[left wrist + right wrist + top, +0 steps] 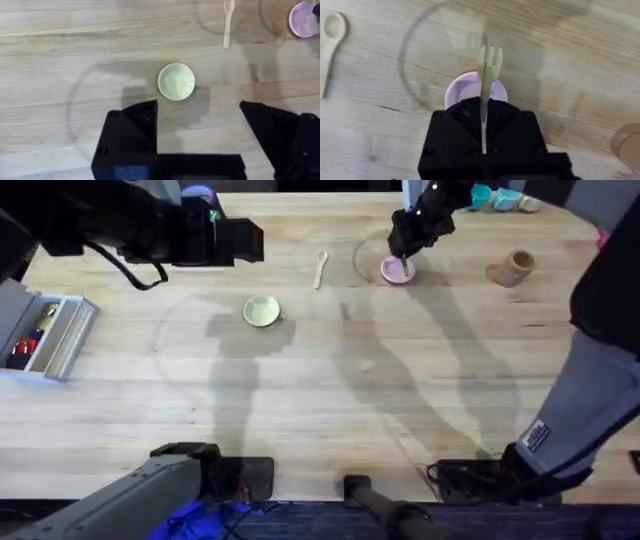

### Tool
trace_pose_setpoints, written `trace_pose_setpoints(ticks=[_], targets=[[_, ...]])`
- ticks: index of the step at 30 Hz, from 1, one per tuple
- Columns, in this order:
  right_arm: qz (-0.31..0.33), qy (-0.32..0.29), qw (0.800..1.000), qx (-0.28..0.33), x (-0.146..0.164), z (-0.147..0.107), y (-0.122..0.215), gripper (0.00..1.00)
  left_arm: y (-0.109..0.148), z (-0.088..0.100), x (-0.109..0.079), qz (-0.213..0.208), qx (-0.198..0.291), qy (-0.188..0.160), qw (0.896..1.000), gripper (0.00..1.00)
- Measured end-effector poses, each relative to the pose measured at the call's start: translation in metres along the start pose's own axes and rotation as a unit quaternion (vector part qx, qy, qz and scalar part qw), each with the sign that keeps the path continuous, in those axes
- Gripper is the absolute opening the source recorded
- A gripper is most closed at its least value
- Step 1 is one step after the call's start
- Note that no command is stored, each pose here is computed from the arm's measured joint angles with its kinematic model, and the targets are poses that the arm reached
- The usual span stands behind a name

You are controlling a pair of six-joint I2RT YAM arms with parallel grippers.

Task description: Pick up a utensil and set it on the pink plate, then put the other utensil in the container.

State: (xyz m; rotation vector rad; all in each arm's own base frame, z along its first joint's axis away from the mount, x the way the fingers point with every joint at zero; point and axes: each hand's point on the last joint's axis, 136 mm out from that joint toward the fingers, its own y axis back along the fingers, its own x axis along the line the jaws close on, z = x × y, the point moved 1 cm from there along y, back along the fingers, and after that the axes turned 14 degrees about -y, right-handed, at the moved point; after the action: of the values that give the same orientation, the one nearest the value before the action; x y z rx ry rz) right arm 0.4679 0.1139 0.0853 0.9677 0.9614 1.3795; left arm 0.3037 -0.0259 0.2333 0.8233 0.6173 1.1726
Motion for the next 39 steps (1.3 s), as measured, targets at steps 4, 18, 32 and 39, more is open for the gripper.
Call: trace_pose_setpoints(ticks=[4,18,32,39], targets=[[-0.002,0.0,1.0,0.009,-0.0003,-0.0033,-0.0076,0.033,0.0,0.0,-0.0001,0.0,0.0,0.0,1.0,0.993],[-0.002,-0.001,1.0,0.01,0.0013,-0.0044,-0.0081,0.034,0.0001,0.0,0.0,0.0,0.0,0.0,1.0,0.994],[-0.004,-0.001,1.0,0.02,0.0003,-0.0089,-0.0079,0.034,0.0001,0.0,-0.0001,0.0,0.0,0.0,1.0,0.994],[-0.004,-0.001,1.0,0.02,0.0002,-0.0089,-0.0079,0.035,0.0001,0.0,-0.0001,0.0,0.0,0.0,1.0,0.993]])
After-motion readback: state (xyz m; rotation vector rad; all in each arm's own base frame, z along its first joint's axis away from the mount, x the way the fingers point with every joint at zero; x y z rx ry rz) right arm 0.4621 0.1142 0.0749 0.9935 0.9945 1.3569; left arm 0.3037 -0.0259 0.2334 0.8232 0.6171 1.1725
